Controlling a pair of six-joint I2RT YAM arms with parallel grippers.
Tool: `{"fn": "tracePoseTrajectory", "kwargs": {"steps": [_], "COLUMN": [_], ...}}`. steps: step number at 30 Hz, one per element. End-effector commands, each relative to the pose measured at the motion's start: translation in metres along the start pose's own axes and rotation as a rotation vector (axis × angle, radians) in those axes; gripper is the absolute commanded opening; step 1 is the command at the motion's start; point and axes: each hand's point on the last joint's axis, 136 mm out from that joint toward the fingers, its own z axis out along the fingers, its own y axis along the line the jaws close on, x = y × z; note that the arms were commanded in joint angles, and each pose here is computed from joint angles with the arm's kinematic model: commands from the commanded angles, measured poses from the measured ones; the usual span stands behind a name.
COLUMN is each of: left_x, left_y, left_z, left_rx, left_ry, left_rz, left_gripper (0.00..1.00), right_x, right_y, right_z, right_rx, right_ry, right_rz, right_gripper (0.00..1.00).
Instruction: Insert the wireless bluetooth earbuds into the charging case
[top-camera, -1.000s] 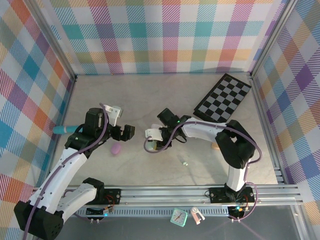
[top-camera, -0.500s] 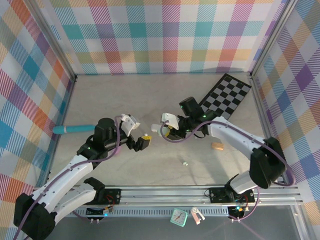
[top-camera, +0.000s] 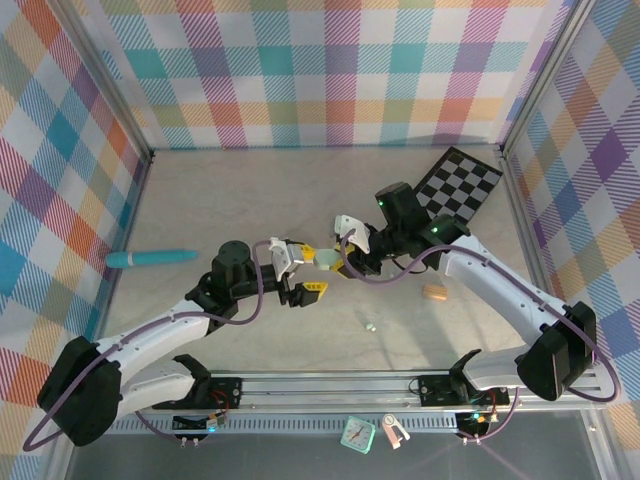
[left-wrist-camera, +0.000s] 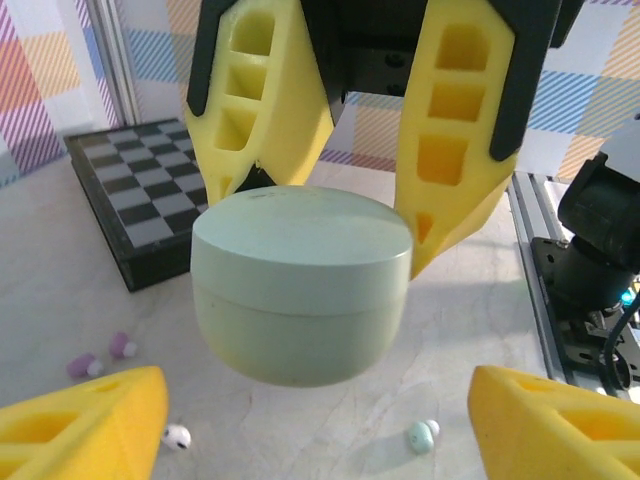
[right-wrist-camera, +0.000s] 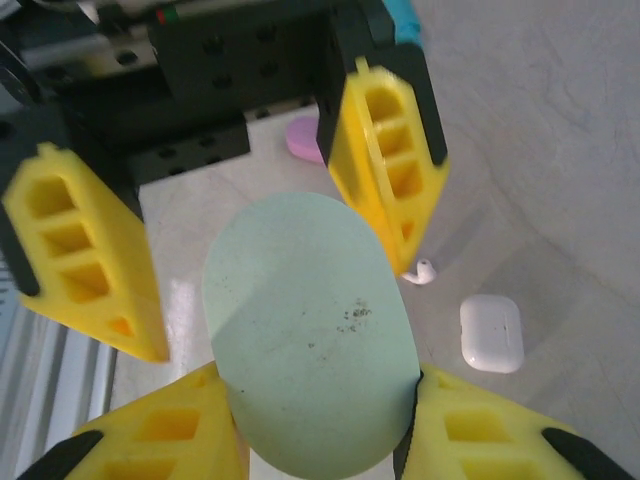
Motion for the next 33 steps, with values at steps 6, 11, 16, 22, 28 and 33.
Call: {"fn": "tracePoseTrajectory", "kwargs": {"steps": [6, 11, 16, 22, 28, 33], "left_x": [-0.026, -0.028, -0.029, -0.03, -0.031, -0.032], "left_y": [-0.012, -0.014, -0.015, -0.015, -0.016, -0.015], "left_z": [0.002, 0.003, 0.004, 0.004, 0.004, 0.004], "left_rx": [0.078, 0.095, 0.105, 0.109, 0.11, 0.106], "left_ry": [-0.094, -0.087, -0.085, -0.083, -0.085, -0.087], "left_rz": [0.064, 0.047, 0.046, 0.045, 0.046, 0.046], "left_gripper": [0.66, 0.64, 0.62, 0.55, 0.48, 0.42], "right_x": [-0.014, -0.009, -0.003, -0.001, -0.005, -0.007], "right_y": [0.013, 0.013, 0.012, 0.013, 0.013, 0.013], "right_z": [-0.007, -0.006, -0.004, -0.003, -0.004, -0.005], "right_rx": [-0.072, -0.077, -0.078, -0.085, -0.084, -0.085], "right_ry": [-0.047, -0.027, 0.008, 0.011, -0.001, -0.011], "right_rz": [0.034, 0.036, 0.056, 0.067, 0.061, 0.059], "right_gripper": [0.19, 0.19, 0.19, 0.19, 0.19, 0.19]}}
